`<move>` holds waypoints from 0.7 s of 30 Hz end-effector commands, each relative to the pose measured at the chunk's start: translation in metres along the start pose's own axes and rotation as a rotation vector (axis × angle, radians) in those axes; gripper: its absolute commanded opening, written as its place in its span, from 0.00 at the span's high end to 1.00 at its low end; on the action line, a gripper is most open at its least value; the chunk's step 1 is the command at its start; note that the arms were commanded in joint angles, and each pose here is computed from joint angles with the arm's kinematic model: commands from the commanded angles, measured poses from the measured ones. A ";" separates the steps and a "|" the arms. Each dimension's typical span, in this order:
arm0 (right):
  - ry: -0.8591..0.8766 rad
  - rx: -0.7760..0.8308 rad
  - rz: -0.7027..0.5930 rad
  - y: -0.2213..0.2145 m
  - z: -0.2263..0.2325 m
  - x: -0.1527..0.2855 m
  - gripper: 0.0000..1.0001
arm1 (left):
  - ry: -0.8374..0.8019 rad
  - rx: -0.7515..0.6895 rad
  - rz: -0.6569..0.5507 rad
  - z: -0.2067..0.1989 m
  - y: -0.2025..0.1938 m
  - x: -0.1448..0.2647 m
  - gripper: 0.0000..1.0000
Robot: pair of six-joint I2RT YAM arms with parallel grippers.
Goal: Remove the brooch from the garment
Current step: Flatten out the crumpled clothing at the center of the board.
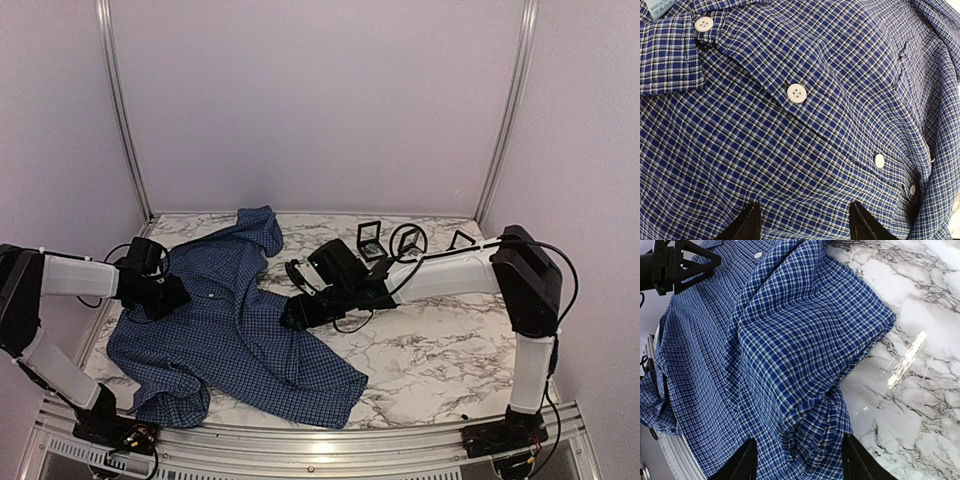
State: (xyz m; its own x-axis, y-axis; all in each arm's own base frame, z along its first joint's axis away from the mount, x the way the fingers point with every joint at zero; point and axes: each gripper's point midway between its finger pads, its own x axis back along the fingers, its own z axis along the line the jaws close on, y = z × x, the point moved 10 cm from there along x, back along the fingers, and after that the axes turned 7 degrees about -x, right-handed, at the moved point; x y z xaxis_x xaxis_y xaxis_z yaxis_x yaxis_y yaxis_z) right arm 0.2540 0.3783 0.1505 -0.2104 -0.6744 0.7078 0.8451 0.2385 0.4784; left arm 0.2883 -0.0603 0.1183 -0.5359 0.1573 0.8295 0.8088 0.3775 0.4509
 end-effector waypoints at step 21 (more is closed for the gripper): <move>0.113 -0.041 -0.054 0.021 0.014 -0.018 0.82 | 0.003 -0.013 -0.023 0.000 0.005 0.009 0.38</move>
State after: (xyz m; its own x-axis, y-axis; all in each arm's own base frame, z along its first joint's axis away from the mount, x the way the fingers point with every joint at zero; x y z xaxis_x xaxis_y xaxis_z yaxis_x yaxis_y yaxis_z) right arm 0.2617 0.3980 0.1574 -0.1855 -0.7668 0.6145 0.8604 0.1753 0.4785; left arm 0.2876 -0.0600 0.1191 -0.5351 0.1566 0.8302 0.8107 0.3714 0.4525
